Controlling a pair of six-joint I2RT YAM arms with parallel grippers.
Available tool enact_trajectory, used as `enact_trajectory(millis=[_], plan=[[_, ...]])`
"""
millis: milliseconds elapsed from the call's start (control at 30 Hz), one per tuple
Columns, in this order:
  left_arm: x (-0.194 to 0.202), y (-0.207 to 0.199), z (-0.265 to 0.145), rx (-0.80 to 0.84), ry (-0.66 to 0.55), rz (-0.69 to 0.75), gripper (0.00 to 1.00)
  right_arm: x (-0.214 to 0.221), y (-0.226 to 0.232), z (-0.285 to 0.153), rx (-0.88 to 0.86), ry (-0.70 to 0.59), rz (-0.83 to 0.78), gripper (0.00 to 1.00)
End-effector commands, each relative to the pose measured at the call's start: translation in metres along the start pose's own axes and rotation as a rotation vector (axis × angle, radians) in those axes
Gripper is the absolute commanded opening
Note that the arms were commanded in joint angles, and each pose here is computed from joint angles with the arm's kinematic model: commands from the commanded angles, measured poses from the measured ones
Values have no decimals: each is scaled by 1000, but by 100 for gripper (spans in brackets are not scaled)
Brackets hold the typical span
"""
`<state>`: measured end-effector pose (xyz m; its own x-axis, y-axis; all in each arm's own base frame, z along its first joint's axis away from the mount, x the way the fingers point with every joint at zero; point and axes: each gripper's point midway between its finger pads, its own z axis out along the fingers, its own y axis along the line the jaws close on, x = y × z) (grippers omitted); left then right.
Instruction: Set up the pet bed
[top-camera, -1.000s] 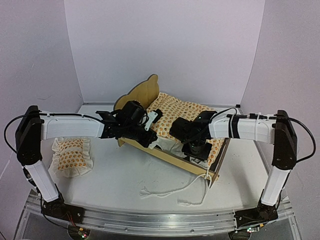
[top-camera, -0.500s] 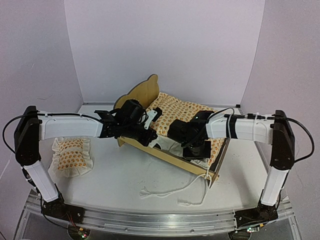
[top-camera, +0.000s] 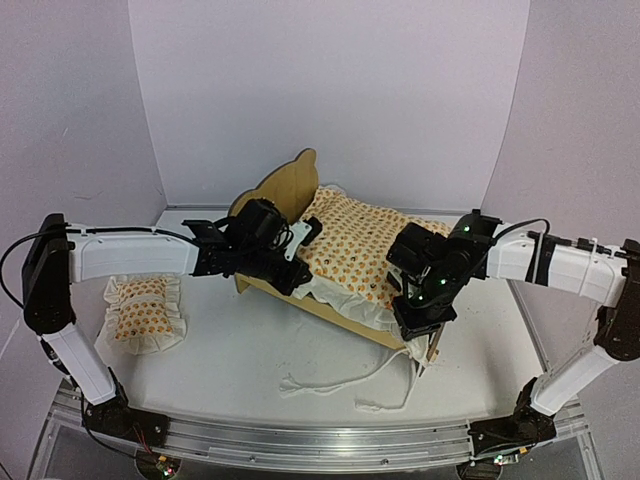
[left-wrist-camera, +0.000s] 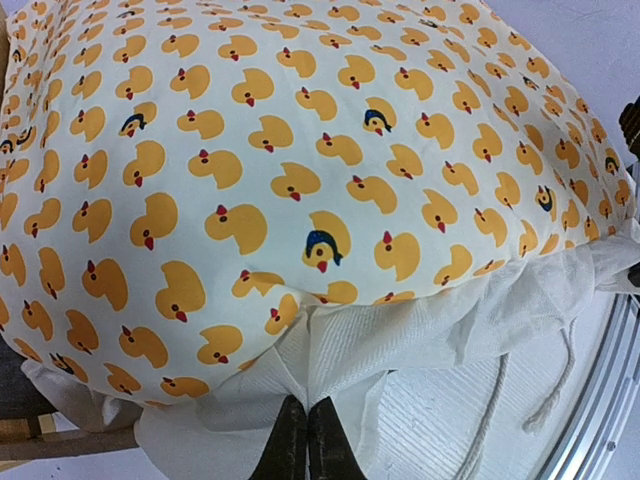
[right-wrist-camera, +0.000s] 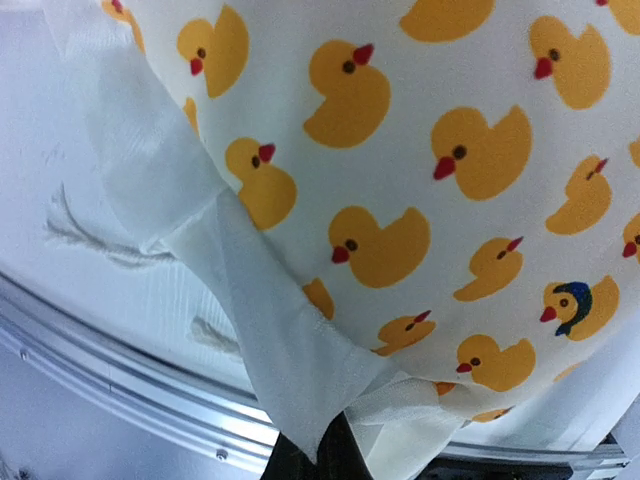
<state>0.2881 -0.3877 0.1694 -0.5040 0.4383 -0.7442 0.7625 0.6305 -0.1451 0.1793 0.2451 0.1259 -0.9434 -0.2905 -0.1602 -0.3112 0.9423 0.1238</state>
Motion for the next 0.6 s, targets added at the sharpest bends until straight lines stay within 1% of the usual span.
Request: enact_trajectory(millis=[0,33,100,167,267,300,400,500,533,567], plan=[[15,-4,-14,21,26,9,0,20,21,0,-160,112,-174,1],[22,-3,-12,17,45,5,0,19,17,2,-140,115,-181,7],[38,0,-5,11,91,0,0,18,10,3,-104,115,-190,13],[51,10,1,-43,125,-7,0,15,7,0,-92,103,-188,21],[64,35,2,-180,155,4,0,13,0,-7,-64,72,-186,24],[67,35,3,-174,163,16,0,14,-3,-9,-55,64,-186,27],[73,18,4,-73,177,36,1,16,0,-23,-91,41,-217,33],[77,11,2,-29,182,40,3,8,-7,-41,-76,-32,-186,37],[75,12,-2,-39,168,38,6,6,-14,-45,-55,-50,-160,38],[72,13,-8,-45,148,39,13,3,-26,-48,-21,-64,-114,39]])
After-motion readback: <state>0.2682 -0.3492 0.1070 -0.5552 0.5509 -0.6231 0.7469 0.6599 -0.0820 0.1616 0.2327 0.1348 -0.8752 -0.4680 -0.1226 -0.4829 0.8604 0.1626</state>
